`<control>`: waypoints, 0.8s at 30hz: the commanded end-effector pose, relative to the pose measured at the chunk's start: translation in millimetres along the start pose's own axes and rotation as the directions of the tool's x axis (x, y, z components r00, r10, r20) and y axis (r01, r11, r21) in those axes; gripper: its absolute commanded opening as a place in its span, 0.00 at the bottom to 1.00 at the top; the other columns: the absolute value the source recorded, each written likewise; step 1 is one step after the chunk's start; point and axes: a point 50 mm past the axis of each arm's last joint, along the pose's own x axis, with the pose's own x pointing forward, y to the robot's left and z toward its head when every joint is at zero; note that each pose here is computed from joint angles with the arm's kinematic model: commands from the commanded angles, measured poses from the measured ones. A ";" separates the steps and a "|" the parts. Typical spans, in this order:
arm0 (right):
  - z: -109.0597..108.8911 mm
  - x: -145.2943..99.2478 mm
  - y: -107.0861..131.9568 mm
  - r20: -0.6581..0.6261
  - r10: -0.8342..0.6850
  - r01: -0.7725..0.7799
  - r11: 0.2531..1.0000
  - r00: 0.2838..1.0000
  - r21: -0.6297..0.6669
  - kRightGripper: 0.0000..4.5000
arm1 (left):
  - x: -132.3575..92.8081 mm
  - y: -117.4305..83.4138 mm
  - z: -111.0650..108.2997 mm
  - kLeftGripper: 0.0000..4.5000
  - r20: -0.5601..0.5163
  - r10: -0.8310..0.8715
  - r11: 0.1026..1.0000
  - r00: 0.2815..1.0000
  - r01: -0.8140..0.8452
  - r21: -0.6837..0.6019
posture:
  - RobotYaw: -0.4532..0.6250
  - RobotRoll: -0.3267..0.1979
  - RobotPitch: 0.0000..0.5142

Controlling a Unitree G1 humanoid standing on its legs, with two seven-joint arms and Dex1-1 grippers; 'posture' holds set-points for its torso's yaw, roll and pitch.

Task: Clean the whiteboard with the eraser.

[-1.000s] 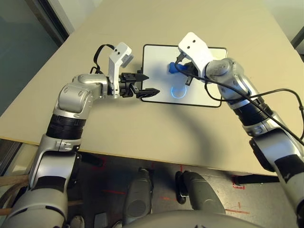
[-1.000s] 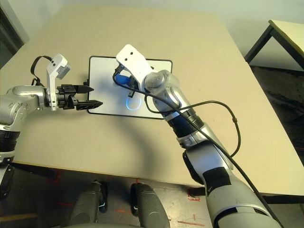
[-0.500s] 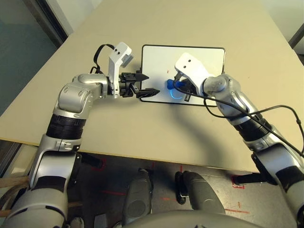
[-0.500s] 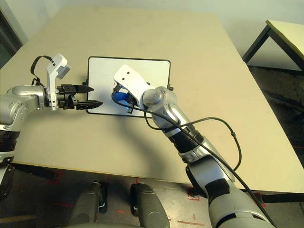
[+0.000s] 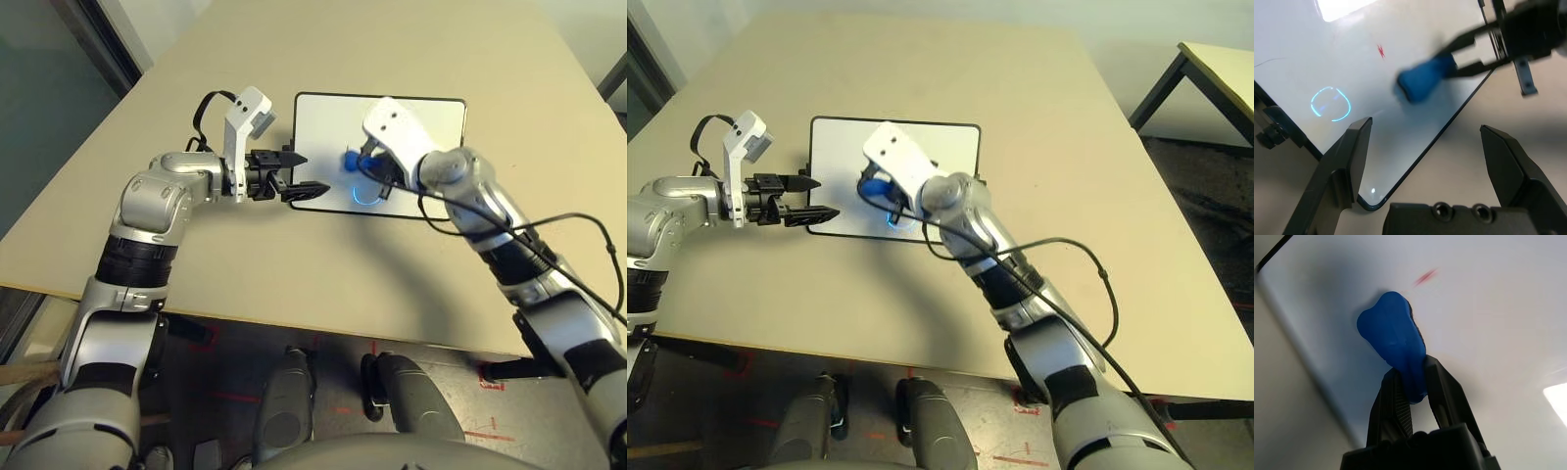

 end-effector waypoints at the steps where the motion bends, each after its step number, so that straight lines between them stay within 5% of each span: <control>1: -14.2 3.8 4.9 -0.080 0.028 -0.027 0.999 0.996 0.019 0.13 | 0.1 -2.8 -0.9 1.00 -0.001 -0.010 1.000 1.000 0.010 -0.005 | 0.42 0.62 0.29; 10: 5.0 4.7 -45.9 -0.038 -0.137 0.139 0.989 0.990 0.056 0.13 | 1.1 -3.4 -1.0 1.00 0.000 -0.013 1.000 1.000 0.013 -0.005 | 0.42 0.62 0.28; 20: -10.5 6.5 9.6 -0.062 0.036 -0.035 0.999 0.997 0.021 0.13 | -0.3 -2.9 -2.2 1.00 0.001 -0.006 1.000 1.000 0.006 -0.011 | 0.43 0.62 0.29; 24: -11.7 4.9 11.6 -0.065 0.043 -0.041 0.999 0.997 0.024 0.13 | -0.1 -2.8 -1.9 1.00 0.002 -0.006 1.000 1.000 0.006 -0.011 | 0.43 0.62 0.29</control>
